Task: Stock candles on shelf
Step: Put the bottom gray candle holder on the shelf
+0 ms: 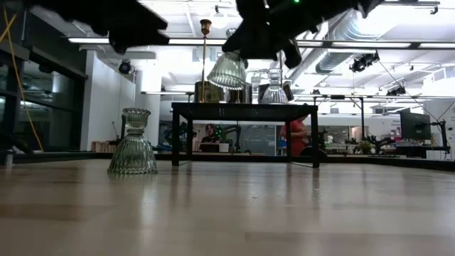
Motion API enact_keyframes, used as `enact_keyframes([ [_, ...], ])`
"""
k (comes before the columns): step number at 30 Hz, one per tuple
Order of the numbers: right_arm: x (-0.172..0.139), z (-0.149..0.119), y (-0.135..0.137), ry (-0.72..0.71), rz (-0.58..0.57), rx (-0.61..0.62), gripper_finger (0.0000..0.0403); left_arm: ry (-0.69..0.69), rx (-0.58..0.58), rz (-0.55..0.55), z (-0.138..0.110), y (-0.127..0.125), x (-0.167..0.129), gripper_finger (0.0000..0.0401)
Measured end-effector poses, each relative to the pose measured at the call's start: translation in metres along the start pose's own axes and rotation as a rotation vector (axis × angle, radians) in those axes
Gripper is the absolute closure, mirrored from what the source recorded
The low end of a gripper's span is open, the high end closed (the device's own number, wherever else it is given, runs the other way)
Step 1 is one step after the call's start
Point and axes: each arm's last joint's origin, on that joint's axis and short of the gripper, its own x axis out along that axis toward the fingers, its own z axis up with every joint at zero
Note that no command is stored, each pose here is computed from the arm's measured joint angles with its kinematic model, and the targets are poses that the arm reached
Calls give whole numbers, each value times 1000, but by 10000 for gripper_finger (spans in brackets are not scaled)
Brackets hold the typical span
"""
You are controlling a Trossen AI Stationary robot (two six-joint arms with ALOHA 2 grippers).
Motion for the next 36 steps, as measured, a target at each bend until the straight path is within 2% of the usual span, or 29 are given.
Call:
enact_keyframes([
  [4, 12, 25, -4, -9, -101, -7, 296, -71, -34, -6, -15, 9, -5, 192],
  [7, 23, 43, -12, 1, -173, 35, 296, -78, -36, -2, -21, 11, -8, 192],
  [14, 40, 61, -40, 49, -306, 87, 296, -73, -33, -15, -22, 11, -8, 192],
  [25, 59, 56, -62, 111, -313, 88, 296, -73, -29, -14, -22, 11, -8, 192],
  [36, 73, 43, -71, 129, -379, 67, 296, -73, -43, -14, -22, 11, -7, 192],
])
